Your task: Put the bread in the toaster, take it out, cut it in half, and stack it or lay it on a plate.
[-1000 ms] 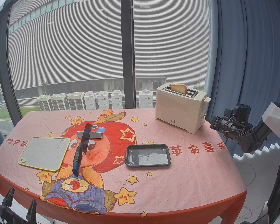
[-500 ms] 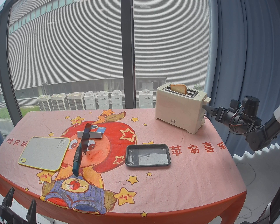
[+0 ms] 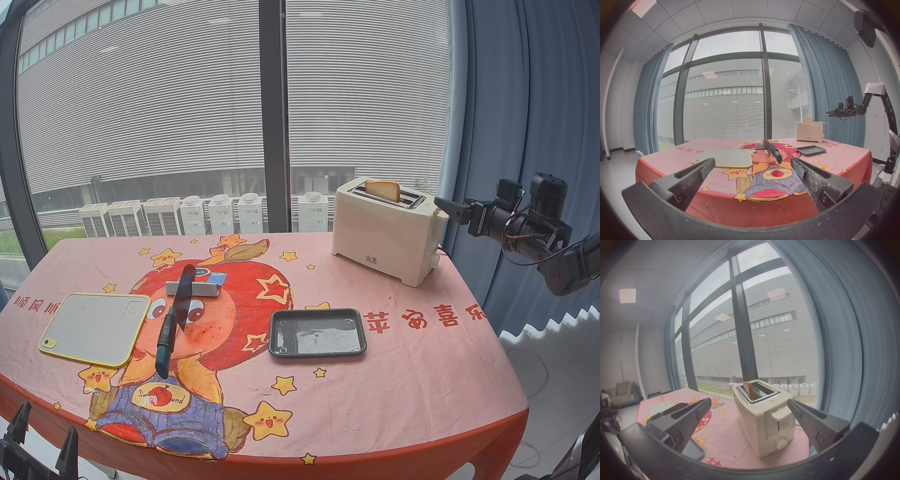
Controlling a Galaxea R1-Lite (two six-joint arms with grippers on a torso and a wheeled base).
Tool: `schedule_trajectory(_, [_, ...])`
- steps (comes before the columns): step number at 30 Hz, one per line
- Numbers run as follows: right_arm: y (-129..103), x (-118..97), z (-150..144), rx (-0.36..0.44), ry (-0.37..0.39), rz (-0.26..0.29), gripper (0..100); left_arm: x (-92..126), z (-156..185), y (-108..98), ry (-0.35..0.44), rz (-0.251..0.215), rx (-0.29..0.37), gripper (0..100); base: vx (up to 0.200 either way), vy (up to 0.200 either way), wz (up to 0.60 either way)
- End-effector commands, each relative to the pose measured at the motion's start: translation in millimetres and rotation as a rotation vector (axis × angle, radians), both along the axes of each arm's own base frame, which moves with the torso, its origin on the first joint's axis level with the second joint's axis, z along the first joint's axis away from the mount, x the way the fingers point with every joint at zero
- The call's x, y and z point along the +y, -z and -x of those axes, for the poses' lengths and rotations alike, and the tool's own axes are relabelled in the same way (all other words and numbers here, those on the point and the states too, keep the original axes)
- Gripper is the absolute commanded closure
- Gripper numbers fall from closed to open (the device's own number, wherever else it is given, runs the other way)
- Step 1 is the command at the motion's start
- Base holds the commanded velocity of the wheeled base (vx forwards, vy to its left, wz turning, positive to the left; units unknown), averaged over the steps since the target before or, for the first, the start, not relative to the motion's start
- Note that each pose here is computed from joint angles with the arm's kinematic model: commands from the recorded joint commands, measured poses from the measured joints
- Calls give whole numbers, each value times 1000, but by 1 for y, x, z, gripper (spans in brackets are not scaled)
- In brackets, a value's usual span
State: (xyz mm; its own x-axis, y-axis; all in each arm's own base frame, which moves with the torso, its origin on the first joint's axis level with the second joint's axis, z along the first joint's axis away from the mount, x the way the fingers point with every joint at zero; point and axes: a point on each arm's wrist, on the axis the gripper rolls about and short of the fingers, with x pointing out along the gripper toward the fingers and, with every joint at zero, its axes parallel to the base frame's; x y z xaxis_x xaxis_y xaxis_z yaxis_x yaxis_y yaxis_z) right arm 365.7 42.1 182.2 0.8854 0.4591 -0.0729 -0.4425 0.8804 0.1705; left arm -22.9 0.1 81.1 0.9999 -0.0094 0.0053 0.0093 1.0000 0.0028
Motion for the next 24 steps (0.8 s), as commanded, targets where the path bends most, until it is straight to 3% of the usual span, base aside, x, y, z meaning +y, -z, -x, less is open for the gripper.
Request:
schedule_trajectory(1, [-4,4,-17,-59,-27,58,0,0,0,5,0,0,1,0,0,0,0])
schedule_trajectory(5, [0,11,-33,-97,-42,107,0,0,0,5,0,0,1,0,0,0,0])
schedule_trajectory(8, [1,19,-39,-61,-61,121,0,0,0,5,0,0,1,0,0,0,0])
schedule_trajectory(14, [-14,28,-55,-29,-77,124,0,0,0,5,0,0,1,0,0,0,0])
schedule_trajectory(24, [-13,45,-80,15,-101,132,0,0,0,5,0,0,1,0,0,0,0])
